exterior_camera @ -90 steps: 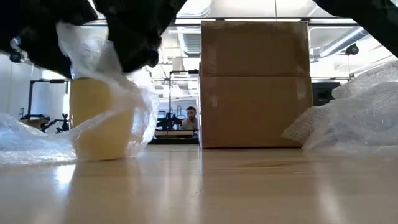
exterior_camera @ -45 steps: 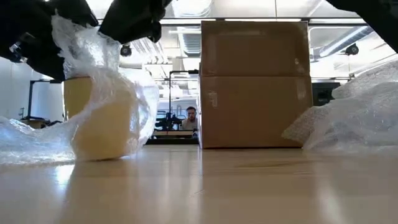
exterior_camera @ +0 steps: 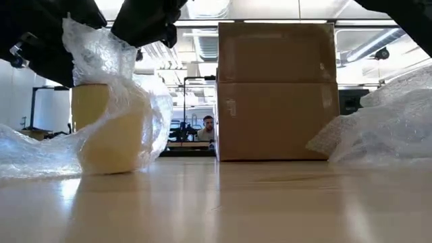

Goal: Wrap mug
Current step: Wrap the yellow mug with the left transparent bubble wrap

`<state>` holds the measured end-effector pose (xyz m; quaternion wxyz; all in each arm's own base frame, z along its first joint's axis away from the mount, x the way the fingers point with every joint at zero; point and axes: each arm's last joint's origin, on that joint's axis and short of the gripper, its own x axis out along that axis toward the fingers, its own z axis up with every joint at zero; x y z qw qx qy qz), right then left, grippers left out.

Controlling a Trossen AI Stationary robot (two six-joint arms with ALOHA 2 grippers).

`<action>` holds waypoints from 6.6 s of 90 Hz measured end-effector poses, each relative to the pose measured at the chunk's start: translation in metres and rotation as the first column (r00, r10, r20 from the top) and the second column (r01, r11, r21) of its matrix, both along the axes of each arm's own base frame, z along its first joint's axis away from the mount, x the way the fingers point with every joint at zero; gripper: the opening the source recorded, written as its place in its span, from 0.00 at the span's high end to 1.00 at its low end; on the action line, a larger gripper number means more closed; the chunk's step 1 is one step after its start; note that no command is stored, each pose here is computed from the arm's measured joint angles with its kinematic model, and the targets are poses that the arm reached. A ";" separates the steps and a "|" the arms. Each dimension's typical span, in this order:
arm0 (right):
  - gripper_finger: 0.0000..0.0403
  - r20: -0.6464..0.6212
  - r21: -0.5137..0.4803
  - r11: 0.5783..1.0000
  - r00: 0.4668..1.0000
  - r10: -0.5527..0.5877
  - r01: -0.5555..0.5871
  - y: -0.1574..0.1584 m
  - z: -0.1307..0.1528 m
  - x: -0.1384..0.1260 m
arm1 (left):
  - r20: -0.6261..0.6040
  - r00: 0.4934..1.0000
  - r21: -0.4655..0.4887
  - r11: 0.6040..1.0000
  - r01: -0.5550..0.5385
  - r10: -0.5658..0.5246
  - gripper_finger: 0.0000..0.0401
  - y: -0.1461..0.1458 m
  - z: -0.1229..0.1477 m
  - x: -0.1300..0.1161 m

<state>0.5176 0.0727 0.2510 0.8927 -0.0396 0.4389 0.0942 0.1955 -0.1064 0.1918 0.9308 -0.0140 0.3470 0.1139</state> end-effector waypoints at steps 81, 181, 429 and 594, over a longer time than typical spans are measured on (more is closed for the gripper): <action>1.00 -0.076 -0.016 0.998 0.995 -0.067 0.066 0.000 -0.071 0.022 | -0.040 0.999 -0.082 0.996 0.030 -0.033 1.00 -0.001 0.047 -0.005; 0.99 -0.052 0.008 0.996 0.995 -0.085 0.086 -0.002 -0.039 0.013 | -0.045 0.999 -0.080 0.997 0.010 -0.014 1.00 0.008 0.001 -0.014; 0.99 -0.113 -0.129 0.986 0.986 -0.125 0.110 0.001 -0.085 0.020 | 0.034 0.999 -0.066 0.997 0.037 -0.035 1.00 0.003 0.028 -0.005; 0.99 -0.331 -0.096 0.990 0.934 -0.133 0.107 0.005 -0.067 -0.008 | 0.017 0.991 -0.144 0.980 0.137 -0.136 1.00 0.010 -0.034 0.014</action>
